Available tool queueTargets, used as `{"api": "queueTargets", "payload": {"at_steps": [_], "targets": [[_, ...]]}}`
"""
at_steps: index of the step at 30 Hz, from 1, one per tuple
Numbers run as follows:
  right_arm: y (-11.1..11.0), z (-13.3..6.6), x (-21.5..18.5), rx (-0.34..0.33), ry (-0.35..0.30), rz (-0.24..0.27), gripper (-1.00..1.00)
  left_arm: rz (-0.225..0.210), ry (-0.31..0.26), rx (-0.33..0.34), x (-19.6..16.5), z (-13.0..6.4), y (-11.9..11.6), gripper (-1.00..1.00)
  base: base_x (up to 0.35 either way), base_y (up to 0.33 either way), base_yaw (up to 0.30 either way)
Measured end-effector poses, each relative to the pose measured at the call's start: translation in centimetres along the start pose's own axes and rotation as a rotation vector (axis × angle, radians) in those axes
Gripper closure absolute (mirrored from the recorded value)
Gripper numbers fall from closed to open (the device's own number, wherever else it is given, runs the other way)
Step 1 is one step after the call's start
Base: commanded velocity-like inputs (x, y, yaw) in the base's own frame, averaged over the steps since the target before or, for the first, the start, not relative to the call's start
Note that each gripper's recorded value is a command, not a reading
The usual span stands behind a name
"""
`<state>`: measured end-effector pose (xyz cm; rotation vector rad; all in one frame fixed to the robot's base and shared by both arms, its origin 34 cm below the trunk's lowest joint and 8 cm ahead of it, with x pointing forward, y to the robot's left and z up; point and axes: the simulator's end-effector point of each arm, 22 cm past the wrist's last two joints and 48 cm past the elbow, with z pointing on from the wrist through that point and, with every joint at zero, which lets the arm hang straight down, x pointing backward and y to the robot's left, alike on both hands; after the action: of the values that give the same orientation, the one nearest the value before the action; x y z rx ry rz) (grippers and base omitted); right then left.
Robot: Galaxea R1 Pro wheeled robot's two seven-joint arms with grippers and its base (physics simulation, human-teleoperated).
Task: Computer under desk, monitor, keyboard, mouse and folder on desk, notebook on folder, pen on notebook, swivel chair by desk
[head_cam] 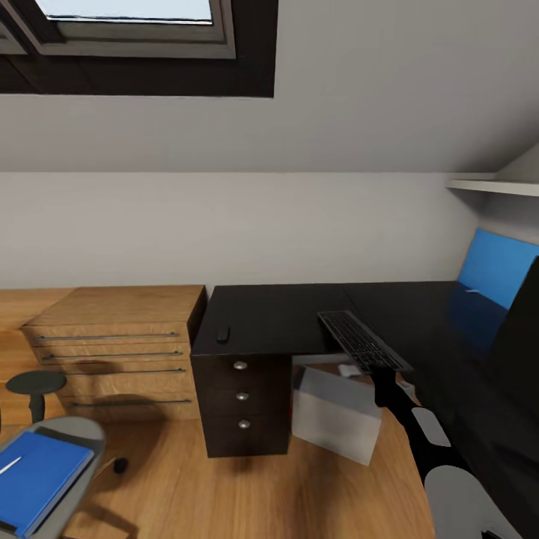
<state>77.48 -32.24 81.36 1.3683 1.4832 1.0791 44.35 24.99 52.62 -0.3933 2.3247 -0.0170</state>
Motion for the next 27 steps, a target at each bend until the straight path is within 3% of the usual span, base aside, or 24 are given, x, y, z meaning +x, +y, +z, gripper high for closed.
{"api": "queueTargets", "payload": {"at_steps": [7, 27], "targets": [[0.01, -0.02, -0.06, 0.000, -0.001, 0.001, 1.00, -0.001, 0.000, 0.000, 0.00, -0.01, 0.01, -1.00, 0.222, 0.084, 0.000], [-0.12, -0.15, -0.91, 0.003, -0.008, -0.013, 1.00, 0.000, 0.001, 0.000, 0.02, 0.00, 0.00, -1.00, 0.108, 0.006, 0.000]]}}
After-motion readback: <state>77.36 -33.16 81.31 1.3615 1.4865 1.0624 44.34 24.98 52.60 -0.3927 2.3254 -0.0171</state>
